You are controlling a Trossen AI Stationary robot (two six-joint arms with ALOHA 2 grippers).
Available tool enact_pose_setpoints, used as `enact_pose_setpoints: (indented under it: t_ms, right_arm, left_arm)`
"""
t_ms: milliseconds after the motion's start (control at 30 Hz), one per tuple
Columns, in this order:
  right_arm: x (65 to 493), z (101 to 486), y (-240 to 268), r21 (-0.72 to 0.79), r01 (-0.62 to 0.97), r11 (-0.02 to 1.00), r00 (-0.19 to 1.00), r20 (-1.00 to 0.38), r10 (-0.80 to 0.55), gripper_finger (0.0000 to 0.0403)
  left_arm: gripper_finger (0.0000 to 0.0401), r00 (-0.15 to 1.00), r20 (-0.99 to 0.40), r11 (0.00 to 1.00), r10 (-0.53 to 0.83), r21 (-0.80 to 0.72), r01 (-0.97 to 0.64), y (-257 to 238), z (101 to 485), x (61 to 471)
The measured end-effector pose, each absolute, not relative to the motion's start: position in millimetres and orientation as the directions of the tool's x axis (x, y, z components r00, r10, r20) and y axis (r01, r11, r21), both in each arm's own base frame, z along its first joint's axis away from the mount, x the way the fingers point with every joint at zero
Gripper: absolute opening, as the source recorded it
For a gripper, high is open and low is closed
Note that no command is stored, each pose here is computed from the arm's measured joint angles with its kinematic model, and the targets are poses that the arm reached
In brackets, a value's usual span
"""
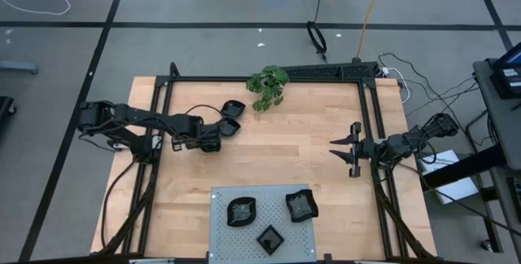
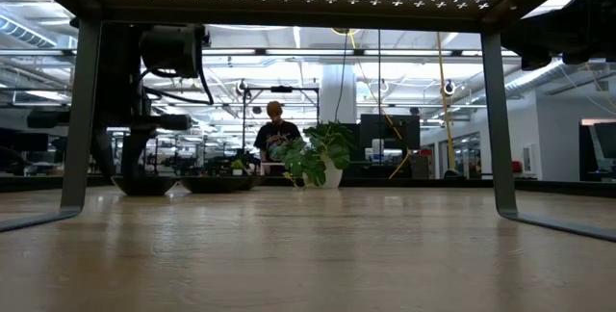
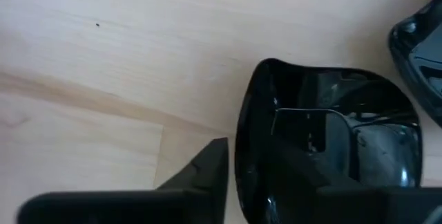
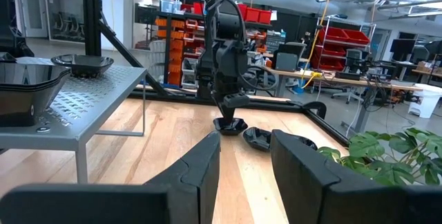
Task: Pick & Place Mini shaped plates
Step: Stack the leaf-shaped plate onto the other leaf-shaped plate on the shelf
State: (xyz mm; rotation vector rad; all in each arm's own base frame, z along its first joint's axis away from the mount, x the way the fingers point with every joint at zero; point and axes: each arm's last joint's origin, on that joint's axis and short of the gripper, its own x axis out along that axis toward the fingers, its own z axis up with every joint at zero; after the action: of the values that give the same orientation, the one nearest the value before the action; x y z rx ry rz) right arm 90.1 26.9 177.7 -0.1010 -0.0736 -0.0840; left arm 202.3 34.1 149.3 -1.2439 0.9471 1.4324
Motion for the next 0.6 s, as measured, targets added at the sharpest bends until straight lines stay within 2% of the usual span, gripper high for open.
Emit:
enact_pose_setpoints:
  t_ms: [333,467,600]
  right_arm:
    - [90.2,177.7,26.9,-0.098,0.087,0.991,0.994,0.077,-0.08,0.0118]
    - [90.2,177.7,26.9,-0.098,0.088,0.991,0.994,0.078,-0.08,0.0118]
    - [90.2,177.7,26.9,-0.098,0.087,0.991,0.994,0.077,-0.08,0.0118]
  left_arm:
    - [0.0018,-0.004,-0.984,-0.222,0.176,-0.035,-0.975,33.7,146.5,200.2]
    - [0.0009,0.002,-0.984,-0.222,0.18,-0.042,-0.974,33.9,146.7,200.8]
    - [0.0021,0.016,-0.976,-0.219,0.218,-0.065,-0.974,35.2,146.9,202.5]
